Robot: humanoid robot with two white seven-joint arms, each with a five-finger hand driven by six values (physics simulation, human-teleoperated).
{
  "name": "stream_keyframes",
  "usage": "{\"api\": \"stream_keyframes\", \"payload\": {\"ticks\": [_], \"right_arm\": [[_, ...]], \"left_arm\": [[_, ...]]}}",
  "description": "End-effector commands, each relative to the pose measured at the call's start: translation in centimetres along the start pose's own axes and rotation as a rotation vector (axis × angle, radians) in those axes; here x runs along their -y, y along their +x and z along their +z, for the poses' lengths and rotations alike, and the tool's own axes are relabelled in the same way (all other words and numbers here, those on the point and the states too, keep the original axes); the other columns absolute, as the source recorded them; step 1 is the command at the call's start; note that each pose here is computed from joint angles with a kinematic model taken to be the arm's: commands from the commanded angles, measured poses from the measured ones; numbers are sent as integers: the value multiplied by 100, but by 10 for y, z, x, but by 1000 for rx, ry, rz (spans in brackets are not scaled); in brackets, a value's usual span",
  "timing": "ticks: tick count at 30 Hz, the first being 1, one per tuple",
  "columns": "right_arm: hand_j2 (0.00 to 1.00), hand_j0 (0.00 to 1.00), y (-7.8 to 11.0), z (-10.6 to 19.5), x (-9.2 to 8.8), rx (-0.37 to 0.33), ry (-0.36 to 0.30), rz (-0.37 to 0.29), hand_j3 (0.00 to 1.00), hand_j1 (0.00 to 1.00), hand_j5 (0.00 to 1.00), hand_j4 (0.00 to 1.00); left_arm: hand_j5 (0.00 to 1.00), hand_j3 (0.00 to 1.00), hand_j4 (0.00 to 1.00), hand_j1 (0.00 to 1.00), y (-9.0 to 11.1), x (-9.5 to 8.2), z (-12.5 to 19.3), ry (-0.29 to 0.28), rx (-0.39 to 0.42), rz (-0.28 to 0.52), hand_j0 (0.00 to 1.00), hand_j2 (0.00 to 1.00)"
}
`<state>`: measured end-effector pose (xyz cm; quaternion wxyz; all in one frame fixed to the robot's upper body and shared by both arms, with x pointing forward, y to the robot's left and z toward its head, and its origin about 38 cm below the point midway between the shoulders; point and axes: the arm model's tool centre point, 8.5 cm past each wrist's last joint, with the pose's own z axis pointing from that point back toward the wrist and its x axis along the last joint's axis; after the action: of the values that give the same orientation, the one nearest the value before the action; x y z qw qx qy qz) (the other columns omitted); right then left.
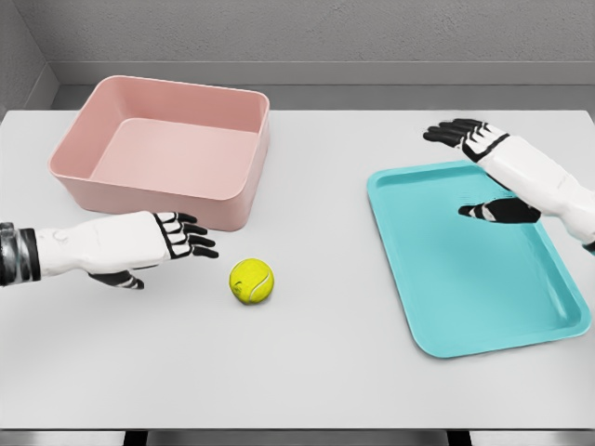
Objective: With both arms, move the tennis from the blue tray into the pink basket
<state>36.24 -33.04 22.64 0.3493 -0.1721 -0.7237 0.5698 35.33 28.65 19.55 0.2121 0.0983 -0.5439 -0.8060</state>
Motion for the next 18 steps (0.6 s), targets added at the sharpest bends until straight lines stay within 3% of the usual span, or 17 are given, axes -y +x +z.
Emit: {"api": "stream_keyframes", "payload": {"ticks": [1,6,18], "right_arm": [[100,100,-13,12,7,-49,-35,-13,100,100,100,100],[100,100,-29,22,-2,-99,-21,-48,100,100,100,100],[100,100,-29,22,-3,-100,-17,-48,100,100,100,100]], "left_arm": [[100,100,100,100,7,0,-12,7,33,10,100,100],[100,100,100,100,14,-6,-25,21,68,-1,100,100],[100,100,100,100,25,-25,-60,28,154,-47,100,100]]}}
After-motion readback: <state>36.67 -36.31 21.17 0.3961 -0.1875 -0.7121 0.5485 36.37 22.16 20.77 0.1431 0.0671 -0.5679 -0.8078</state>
